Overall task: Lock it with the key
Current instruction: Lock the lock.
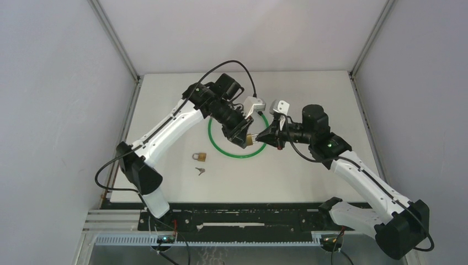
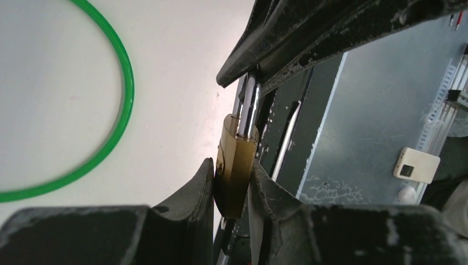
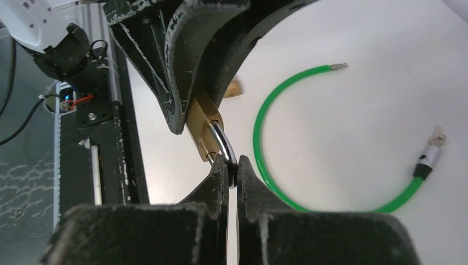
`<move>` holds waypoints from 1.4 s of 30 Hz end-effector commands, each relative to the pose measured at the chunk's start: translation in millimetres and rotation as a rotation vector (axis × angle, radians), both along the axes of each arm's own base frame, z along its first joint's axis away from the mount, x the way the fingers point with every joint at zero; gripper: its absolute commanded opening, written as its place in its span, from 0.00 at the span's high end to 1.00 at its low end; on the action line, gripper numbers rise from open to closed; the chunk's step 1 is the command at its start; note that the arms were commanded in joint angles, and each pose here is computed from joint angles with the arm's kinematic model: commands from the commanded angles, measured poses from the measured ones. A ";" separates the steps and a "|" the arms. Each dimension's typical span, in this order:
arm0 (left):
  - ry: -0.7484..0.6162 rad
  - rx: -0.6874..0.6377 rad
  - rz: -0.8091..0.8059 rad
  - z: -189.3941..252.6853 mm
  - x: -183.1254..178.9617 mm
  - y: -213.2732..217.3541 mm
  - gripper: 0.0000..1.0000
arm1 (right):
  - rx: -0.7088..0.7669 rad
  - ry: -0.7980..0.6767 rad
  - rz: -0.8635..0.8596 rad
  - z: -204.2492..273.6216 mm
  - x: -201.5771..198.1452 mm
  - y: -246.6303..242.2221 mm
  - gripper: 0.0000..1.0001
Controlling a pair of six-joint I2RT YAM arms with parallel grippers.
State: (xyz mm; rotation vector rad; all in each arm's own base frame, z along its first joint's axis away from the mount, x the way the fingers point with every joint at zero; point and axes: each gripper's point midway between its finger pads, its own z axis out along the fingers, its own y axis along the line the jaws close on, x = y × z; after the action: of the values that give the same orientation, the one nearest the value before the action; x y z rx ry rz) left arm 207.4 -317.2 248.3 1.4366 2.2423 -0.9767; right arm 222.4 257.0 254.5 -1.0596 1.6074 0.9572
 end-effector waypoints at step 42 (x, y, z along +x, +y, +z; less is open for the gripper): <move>-0.521 -0.605 -0.303 153.3 -2.5 -80.3 1.00 | 0.137 0.037 0.572 51.6 -109.8 31.8 1.00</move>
State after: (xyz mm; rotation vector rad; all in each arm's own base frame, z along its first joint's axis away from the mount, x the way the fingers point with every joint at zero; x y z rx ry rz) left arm 174.0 -301.2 270.9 1.7155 2.0988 -0.8708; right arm 170.3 271.1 274.3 -1.2379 1.5264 1.1486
